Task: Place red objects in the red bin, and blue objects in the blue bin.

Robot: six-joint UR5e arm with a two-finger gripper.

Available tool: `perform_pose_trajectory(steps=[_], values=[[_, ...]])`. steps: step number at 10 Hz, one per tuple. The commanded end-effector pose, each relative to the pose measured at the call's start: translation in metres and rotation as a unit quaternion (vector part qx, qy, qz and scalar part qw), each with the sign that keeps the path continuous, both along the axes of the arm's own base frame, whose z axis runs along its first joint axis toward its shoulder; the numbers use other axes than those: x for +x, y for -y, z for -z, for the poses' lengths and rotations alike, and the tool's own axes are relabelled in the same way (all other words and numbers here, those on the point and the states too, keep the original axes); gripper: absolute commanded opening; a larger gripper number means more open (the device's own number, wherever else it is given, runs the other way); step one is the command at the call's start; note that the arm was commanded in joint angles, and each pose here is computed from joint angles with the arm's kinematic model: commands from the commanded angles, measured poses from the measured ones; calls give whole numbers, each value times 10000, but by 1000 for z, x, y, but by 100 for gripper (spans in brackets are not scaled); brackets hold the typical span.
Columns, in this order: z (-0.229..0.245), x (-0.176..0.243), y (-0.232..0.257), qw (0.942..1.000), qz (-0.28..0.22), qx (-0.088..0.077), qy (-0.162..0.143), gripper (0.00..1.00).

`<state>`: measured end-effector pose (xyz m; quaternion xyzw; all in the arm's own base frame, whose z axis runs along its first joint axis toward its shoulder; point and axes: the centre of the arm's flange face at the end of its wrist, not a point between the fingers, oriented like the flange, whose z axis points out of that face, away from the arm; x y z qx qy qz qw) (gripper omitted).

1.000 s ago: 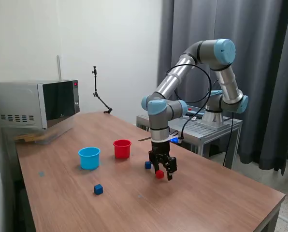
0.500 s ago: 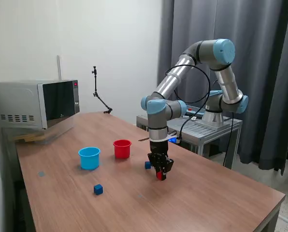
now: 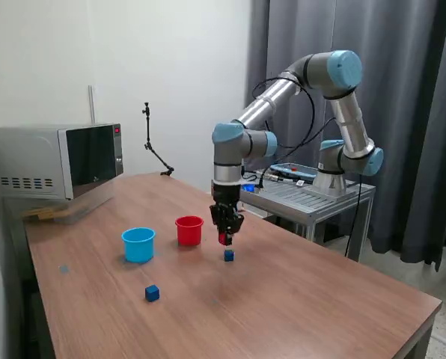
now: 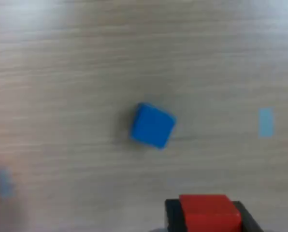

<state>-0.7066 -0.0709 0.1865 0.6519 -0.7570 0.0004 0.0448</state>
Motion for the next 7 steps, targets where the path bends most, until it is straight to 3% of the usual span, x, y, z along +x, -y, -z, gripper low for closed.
perform_pose_trajectory(steps=[1, 7], values=[[-45, 6, -52, 9992, 396, 38, -79, 0], [-36, 12, -113, 9954, 961, 13, 43, 0]])
